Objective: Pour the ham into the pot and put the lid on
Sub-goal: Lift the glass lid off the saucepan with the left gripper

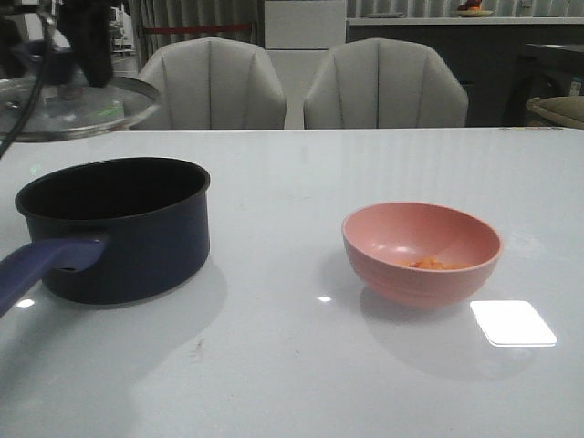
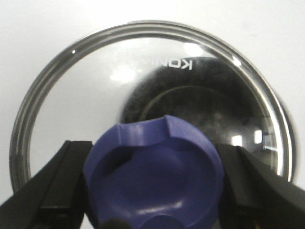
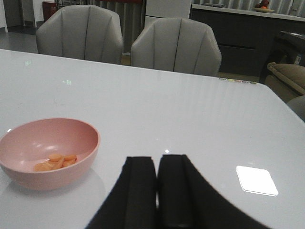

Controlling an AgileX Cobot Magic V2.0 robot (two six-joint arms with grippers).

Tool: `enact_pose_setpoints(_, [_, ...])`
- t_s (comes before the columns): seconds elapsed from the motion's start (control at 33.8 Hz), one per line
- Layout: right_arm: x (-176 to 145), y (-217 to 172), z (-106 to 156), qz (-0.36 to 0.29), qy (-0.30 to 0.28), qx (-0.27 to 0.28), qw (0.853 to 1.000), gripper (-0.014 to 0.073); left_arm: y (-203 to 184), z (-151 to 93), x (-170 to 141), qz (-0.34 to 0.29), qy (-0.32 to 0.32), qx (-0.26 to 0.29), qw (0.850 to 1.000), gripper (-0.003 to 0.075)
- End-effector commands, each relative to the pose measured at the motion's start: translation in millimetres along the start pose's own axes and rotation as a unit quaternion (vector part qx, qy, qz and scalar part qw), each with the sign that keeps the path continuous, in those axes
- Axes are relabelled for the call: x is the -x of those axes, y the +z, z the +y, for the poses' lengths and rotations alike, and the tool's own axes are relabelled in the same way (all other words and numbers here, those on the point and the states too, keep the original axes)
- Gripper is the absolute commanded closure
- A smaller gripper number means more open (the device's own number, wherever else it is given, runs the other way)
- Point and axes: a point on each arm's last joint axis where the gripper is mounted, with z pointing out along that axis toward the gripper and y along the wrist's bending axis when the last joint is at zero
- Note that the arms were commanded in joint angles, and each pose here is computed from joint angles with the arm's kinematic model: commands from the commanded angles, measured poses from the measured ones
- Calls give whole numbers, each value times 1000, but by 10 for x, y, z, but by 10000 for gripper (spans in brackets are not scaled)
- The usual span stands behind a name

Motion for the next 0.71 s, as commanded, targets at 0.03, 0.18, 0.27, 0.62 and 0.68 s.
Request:
enact_pose_setpoints(0.03, [106, -23, -7, -53, -4, -5, 999, 428, -362, 467, 35, -58, -37, 39, 997, 462])
enact_pose_setpoints(0.18, [106, -23, -7, -53, -4, -5, 999, 428, -275, 961, -112, -44, -84, 60, 994, 462])
enact_pose_setpoints(0.27, [106, -23, -7, -53, -4, -5, 999, 428, -132, 1144, -227, -36, -108, 35, 993, 462])
enact_pose_setpoints(0.62, [106, -23, -7, -53, -4, -5, 999, 428, 649, 1349, -666, 7, -164, 11, 986, 460])
enact_pose_setpoints(0.68, [106, -23, -7, -53, -4, -5, 999, 428, 769, 1349, -694, 23, -164, 10, 986, 459])
